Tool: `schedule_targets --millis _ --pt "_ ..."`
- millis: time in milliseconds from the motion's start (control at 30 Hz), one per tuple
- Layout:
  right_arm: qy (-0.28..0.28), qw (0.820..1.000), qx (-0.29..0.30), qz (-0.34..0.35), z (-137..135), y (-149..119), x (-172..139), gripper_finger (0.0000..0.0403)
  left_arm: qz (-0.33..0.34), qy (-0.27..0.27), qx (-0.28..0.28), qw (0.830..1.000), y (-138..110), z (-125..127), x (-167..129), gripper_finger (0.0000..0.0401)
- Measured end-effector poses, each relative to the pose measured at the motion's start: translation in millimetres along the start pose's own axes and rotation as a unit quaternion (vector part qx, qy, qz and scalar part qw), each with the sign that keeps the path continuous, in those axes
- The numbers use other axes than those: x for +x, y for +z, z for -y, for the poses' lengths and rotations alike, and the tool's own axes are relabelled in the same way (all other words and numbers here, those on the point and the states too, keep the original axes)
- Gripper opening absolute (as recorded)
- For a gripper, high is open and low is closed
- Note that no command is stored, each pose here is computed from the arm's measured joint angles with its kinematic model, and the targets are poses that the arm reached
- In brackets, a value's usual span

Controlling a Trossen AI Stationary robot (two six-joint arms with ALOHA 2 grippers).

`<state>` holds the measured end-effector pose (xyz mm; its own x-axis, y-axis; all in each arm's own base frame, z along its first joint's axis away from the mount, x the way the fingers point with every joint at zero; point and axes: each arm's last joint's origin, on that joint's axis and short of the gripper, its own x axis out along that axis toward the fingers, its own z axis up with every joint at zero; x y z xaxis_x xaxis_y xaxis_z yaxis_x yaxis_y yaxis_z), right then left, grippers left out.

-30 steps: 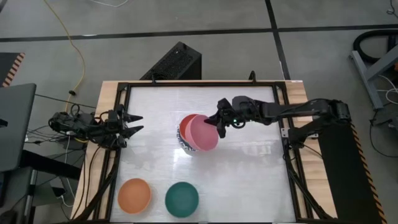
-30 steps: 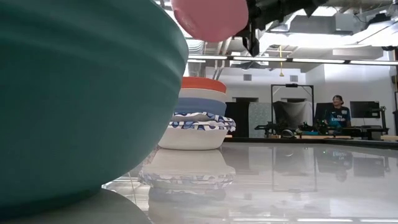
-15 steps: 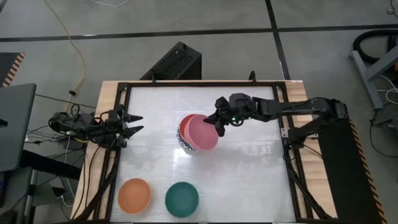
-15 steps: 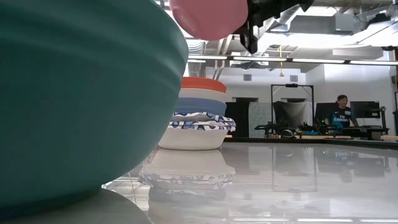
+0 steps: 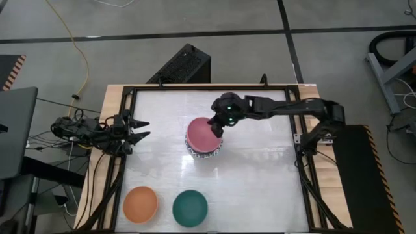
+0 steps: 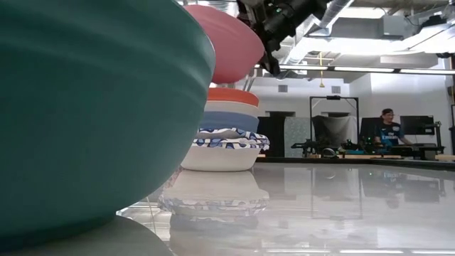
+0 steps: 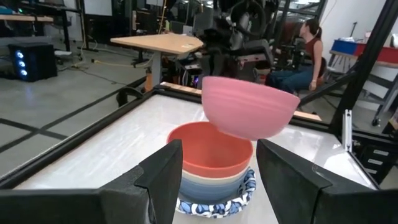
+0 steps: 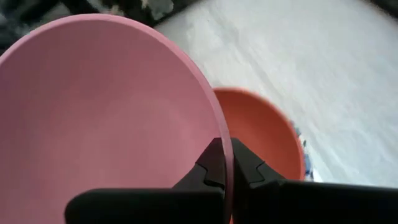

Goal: Nest bowls inside each other
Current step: Stack the pink bowl on top of the orange bowl

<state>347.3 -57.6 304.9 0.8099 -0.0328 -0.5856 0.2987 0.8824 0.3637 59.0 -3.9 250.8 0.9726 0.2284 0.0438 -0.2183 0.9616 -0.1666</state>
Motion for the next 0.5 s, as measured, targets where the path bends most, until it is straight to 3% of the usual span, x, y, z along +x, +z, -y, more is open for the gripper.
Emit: schedule_targets --millis 233,500 --pt "-0.010 0.999 -0.026 -0.028 -5.7 15.6 6.3 0.0013 -0.001 -0.002 -0.007 1.000 -0.1 0.1 0.0 0.0194" --pt "-0.035 0.997 -0.025 -0.070 4.5 15.1 15.0 0.0013 0.001 -0.002 -0.008 1.000 0.2 0.1 0.0 0.0194"
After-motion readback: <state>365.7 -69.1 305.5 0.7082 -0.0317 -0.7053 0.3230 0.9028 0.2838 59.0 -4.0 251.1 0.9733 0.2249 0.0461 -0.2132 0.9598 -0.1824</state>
